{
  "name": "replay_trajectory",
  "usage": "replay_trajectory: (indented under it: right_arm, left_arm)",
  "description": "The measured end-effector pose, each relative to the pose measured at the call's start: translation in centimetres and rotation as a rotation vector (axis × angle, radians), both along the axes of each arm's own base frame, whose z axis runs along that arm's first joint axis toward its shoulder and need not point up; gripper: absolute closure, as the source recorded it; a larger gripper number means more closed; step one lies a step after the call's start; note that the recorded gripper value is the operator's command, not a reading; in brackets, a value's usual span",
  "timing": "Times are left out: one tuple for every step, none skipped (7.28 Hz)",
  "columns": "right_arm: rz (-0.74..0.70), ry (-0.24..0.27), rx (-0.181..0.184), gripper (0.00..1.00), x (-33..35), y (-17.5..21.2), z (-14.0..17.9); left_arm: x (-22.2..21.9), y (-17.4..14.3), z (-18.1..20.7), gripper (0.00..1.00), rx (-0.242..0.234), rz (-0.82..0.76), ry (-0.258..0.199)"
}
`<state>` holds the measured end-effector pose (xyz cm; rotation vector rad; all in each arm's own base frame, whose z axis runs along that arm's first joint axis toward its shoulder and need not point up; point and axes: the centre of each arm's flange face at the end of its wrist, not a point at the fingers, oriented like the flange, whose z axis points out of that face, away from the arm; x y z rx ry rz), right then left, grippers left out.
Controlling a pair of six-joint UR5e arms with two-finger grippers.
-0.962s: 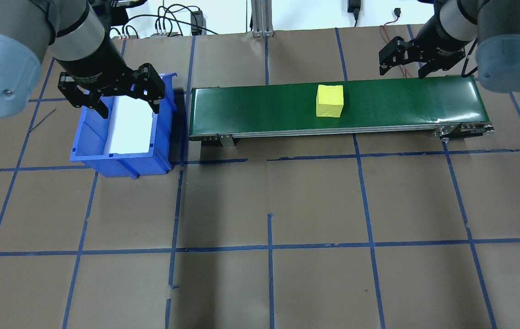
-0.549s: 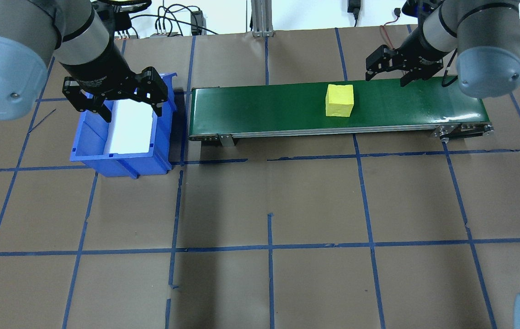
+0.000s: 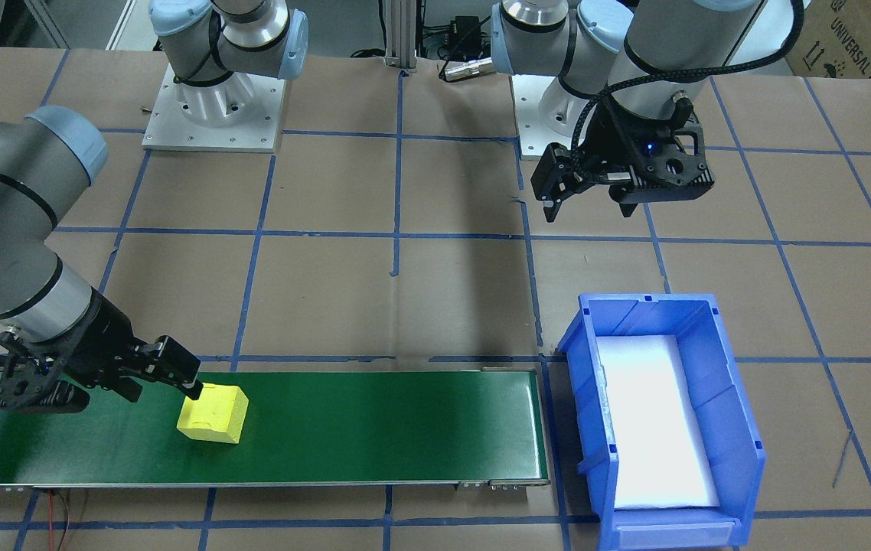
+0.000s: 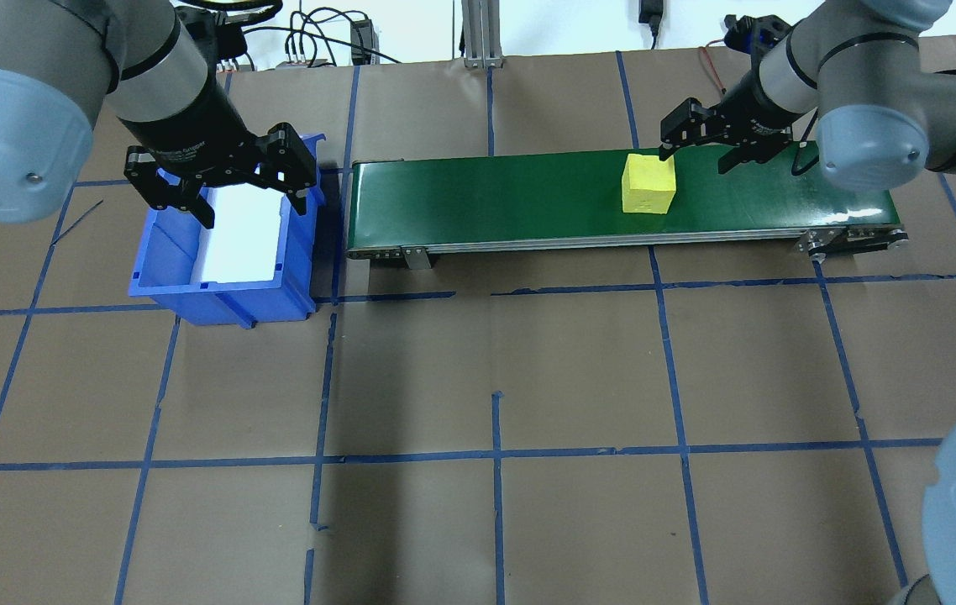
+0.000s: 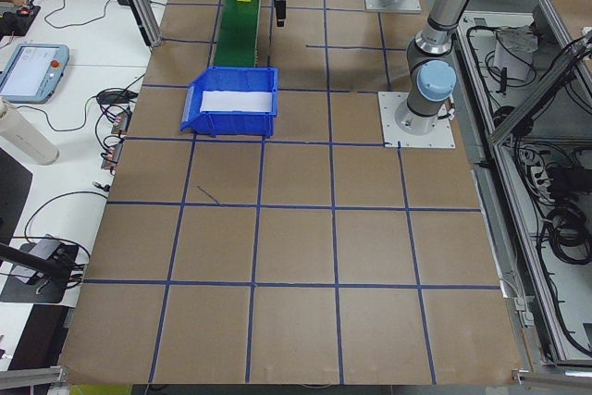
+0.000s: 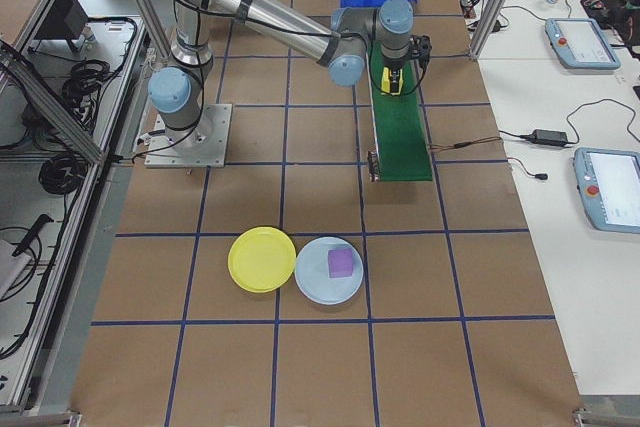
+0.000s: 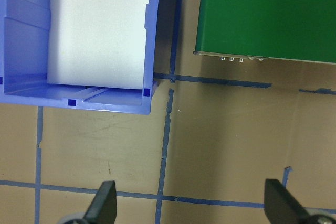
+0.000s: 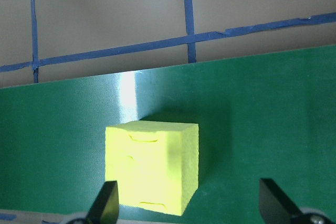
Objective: Move block left to right into plate
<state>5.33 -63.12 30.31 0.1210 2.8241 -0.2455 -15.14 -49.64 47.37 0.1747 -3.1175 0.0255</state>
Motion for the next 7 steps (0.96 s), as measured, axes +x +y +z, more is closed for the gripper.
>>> replay_trajectory:
  right_arm:
    - [0.0,-0.002,0.003,0.06,0.0,-0.2,-1.0]
    - [0.001,-0.003,0.0,0.06,-0.1,-0.5,-1.7]
    - [0.002,-0.002,-0.004,0.07,-0.1,-0.8,-2.4]
    - [0.003,-0.002,-0.007,0.08,-0.2,-1.2,-3.2]
    - [0.005,0.002,-0.002,0.28,-0.3,-1.4,-4.3]
    - [0.007,0.017,0.006,0.58,-0.5,-1.5,-5.4]
    - [0.007,0.049,0.013,0.65,-0.8,-1.6,-5.8]
  left_arm:
    - [-0.2,0.1,0.0,0.0,0.0,-0.002,0.003]
    - [-0.5,0.2,0.2,0.0,-0.005,-0.006,0.007]
    - [-0.7,0.2,0.6,0.0,-0.015,-0.007,0.018]
    - [-0.7,0.2,0.7,0.0,-0.017,-0.007,0.027]
    - [-0.7,0.2,0.7,0.0,-0.017,-0.006,0.03]
    - [-0.5,0.1,1.1,0.0,-0.025,-0.005,0.031]
    - [-0.3,0.0,1.4,0.0,-0.033,-0.003,0.027]
